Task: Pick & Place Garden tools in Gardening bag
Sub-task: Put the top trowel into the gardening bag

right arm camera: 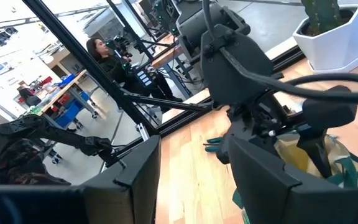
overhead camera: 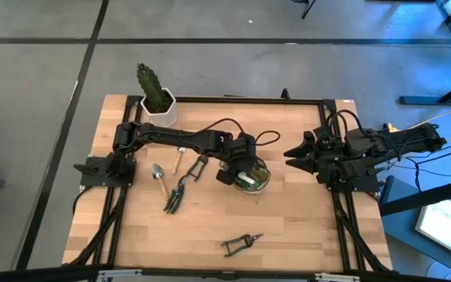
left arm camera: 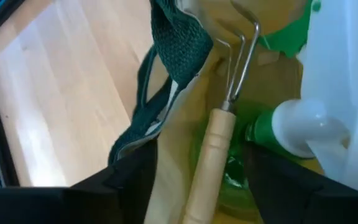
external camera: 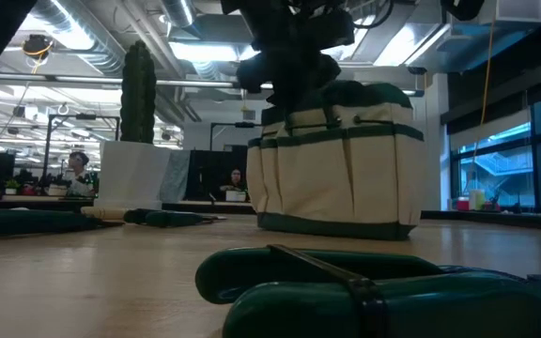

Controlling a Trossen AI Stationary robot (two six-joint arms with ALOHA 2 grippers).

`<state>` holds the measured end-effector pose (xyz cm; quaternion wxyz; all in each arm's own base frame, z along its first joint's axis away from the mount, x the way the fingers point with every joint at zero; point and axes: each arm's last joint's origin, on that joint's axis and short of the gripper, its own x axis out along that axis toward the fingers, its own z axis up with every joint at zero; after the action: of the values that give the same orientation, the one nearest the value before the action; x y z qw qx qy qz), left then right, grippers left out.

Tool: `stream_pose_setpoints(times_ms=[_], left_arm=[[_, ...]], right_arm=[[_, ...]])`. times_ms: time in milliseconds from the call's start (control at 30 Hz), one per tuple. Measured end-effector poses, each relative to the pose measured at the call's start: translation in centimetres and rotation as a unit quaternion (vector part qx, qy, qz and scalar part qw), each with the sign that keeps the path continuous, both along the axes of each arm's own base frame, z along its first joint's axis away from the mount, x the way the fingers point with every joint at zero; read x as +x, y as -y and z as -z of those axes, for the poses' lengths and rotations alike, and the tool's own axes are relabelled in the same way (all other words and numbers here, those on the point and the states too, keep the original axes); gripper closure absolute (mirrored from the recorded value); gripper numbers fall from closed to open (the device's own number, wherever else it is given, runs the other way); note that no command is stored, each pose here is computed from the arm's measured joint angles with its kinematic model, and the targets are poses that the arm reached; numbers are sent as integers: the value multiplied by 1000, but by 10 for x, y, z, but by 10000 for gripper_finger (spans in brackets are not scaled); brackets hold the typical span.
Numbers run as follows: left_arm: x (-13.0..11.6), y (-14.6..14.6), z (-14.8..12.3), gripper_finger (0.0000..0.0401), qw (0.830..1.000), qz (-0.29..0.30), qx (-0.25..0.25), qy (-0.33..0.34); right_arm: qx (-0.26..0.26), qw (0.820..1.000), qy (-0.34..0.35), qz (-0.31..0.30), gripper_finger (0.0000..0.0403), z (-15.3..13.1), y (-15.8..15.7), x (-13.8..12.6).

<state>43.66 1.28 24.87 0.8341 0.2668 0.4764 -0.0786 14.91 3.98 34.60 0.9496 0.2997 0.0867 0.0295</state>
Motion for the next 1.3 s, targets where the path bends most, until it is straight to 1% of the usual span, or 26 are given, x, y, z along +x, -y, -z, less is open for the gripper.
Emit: stream_pose_setpoints(times_ms=[133,300,467,633,700,733,833,900,967,1067,1167,1300], left_arm=[[3,0,-14,149,1000,-13,-7,25],[1,-11,-46,155,997,-37,-13,72],[-11,-24,-79,164,990,-69,-23,120],[-33,-36,-112,171,977,-122,-53,166],[-43,-42,-126,175,968,-150,-76,188],[-47,-44,-131,178,962,-159,-98,198],[-59,-49,-145,183,942,-167,-202,209],[-66,-49,-149,186,926,-176,-268,199],[-72,-47,-150,188,911,-179,-329,170],[-79,-42,-145,192,889,-214,-390,112],[-85,-31,-138,198,875,-253,-409,52],[-91,-6,-131,212,871,-302,-387,0]], right_arm=[[0,1000,0,0,210,0,0,0],[0,1000,0,0,210,0,0,0],[-1,1000,-2,0,210,0,0,0],[-1,1000,-2,0,210,0,0,0],[-1,1000,-2,0,210,0,0,0],[-1,1000,-2,0,210,0,0,0],[1,1000,-2,3,210,0,0,0],[11,1000,0,5,210,0,0,0],[15,1000,3,3,210,-1,0,0],[26,1000,3,2,210,-1,0,0],[34,999,1,-9,210,-1,-1,0],[55,998,-2,-19,210,-1,-2,0]])
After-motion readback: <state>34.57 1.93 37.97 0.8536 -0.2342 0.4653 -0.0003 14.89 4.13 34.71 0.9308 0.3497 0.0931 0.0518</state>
